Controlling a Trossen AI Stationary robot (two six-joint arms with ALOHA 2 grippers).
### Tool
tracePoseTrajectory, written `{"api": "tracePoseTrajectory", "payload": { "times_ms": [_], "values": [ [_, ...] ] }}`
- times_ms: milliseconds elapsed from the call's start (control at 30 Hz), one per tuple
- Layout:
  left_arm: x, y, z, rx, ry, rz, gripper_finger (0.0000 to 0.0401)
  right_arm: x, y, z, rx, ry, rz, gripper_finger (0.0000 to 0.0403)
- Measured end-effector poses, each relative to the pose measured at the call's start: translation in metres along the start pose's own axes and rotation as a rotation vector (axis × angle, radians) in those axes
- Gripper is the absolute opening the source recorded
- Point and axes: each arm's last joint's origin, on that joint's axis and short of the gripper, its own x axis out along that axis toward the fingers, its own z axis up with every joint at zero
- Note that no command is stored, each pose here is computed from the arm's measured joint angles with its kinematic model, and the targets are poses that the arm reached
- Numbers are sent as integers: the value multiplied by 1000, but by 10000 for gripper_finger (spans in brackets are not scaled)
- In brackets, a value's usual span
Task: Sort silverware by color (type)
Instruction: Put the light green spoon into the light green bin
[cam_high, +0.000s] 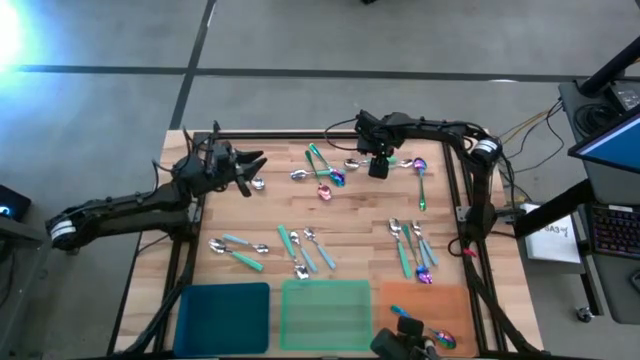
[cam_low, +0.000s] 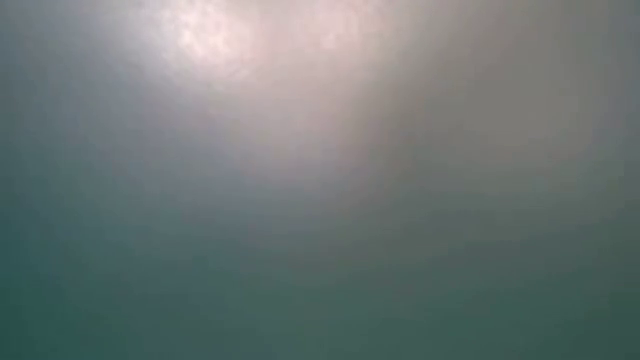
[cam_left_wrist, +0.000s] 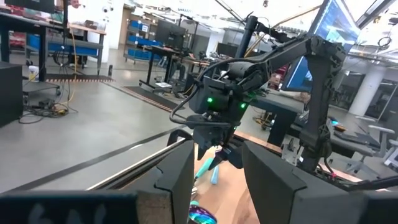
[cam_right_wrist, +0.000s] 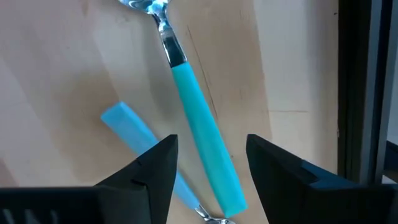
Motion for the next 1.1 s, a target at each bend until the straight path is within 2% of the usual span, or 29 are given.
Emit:
{"api": "tracePoseTrajectory", "payload": {
  "times_ms": [467,833,1000,1100],
  "values": [
    [0,0,1,0,-10,-3,120,2,1,1,-89,-25,43,173],
    [0,0,1,0,-10,-3,120,45,5,6,-132,78,101,173],
    [0,0,1,12,-11,-3,120,42,4,6,-141,71,96,171],
    [0,0,1,18,-12,-3,120,34,3,7,-139,57,90,152]
  ]
}}
